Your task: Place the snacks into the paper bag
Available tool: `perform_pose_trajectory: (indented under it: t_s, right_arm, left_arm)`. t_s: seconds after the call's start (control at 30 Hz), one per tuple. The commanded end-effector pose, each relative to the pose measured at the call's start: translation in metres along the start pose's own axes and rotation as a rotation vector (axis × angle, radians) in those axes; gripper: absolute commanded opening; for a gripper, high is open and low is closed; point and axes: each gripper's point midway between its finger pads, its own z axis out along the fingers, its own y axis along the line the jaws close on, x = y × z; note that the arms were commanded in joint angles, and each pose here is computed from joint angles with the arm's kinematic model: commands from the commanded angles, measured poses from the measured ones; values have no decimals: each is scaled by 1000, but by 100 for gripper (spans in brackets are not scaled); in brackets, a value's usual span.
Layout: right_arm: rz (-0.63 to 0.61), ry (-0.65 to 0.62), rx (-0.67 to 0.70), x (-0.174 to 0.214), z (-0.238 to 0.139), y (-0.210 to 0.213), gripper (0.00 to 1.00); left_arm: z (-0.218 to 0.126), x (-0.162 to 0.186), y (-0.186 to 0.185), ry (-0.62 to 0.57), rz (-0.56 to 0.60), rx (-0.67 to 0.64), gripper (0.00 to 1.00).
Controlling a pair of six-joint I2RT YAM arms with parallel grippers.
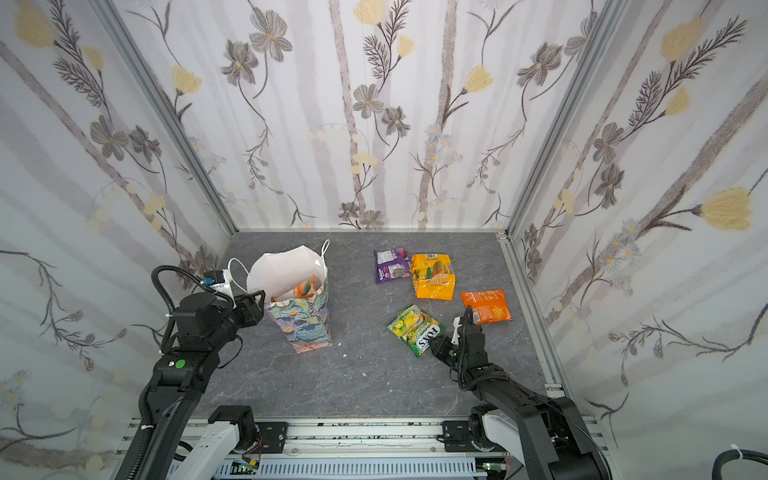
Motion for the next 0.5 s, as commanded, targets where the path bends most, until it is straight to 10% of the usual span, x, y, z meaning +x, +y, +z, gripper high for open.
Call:
perform_pose_trajectory:
  t_s: [0.0,0.2,0.47]
  right_arm:
    - [0,-29,-48,-7,1,10,22]
    - [-8,-44,-78,-13,1,19,0]
    - [-94,-97,-117,-31,-16,44,0]
  left_arm:
    - [0,0,1,-3,10,-3,54]
    - [1,0,1,-2,10,-3,54]
    - [0,0,0,-2,10,0,54]
